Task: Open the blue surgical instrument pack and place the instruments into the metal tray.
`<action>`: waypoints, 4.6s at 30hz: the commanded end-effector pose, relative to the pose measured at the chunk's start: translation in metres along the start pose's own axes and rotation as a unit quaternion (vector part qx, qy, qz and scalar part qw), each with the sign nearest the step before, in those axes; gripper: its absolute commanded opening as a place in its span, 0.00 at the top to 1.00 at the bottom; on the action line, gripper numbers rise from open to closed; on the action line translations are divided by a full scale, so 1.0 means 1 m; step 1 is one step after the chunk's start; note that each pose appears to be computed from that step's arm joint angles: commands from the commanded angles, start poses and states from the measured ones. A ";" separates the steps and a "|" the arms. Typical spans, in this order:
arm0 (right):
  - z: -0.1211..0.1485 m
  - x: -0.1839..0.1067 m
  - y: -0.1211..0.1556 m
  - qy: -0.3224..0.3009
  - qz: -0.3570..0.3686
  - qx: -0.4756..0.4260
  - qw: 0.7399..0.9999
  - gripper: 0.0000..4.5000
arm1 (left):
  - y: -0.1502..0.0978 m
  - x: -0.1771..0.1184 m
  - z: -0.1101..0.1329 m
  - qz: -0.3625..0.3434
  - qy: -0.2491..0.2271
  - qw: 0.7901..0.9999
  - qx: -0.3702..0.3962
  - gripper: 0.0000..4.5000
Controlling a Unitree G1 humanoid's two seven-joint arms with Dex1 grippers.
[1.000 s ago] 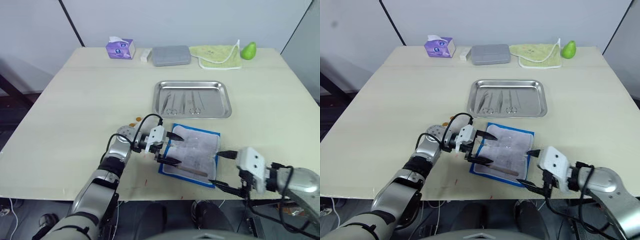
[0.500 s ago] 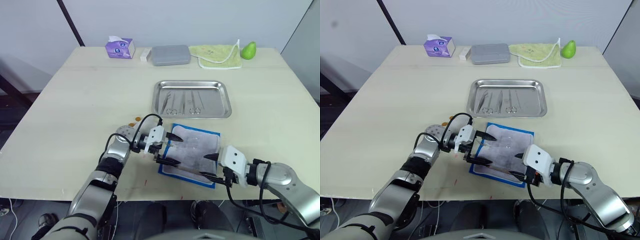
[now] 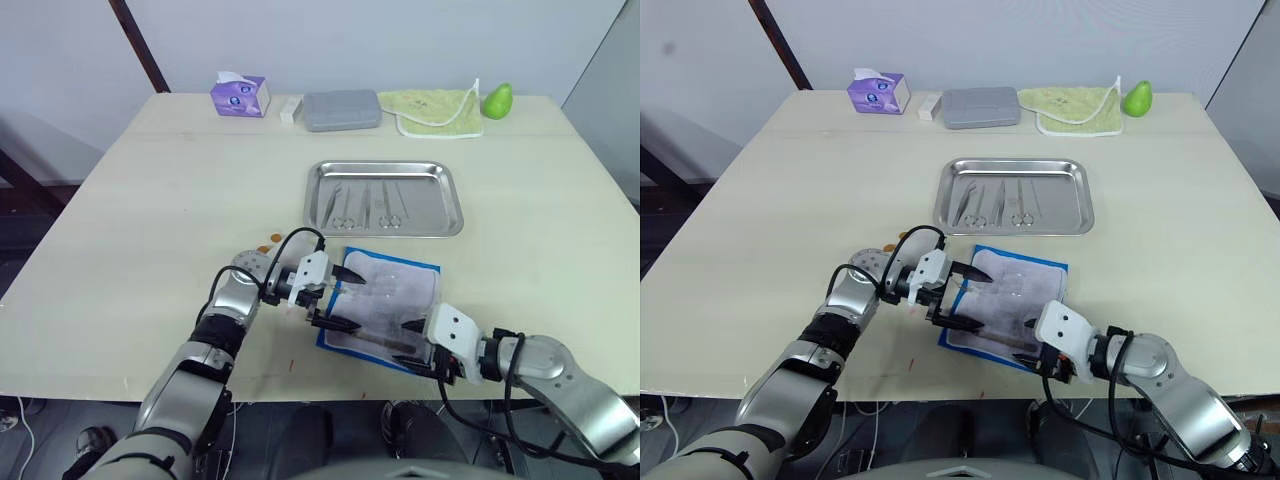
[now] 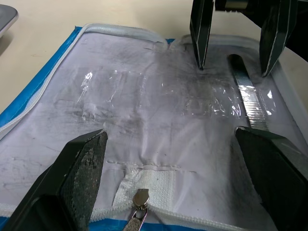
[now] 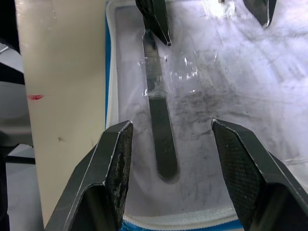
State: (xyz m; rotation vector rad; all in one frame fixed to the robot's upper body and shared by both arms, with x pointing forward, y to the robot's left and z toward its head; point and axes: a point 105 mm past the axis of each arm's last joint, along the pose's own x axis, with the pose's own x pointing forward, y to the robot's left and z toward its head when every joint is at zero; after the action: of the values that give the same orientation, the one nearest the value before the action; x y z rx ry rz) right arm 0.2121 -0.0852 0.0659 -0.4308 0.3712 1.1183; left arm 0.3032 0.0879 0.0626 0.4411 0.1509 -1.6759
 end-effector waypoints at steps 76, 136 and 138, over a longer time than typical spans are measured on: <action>0.029 -0.086 -0.026 0.159 -0.001 -0.064 0.985 1.00 | -0.016 0.009 -0.022 -0.023 0.035 0.998 -0.045 0.00; 0.058 0.042 -0.222 -0.076 -0.437 0.271 0.854 0.89 | -0.015 0.015 -0.019 0.023 0.014 0.998 -0.061 0.00; 0.058 0.042 -0.222 -0.075 -0.436 0.269 0.855 0.69 | -0.015 0.014 -0.019 0.024 0.014 0.998 -0.060 0.00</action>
State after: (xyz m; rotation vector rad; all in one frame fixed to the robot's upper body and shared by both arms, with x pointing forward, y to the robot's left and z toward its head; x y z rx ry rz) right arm 0.4329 -0.1086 0.1114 0.0166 0.3342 0.1140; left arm 0.2993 0.0787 0.0619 0.3907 0.1404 -1.5916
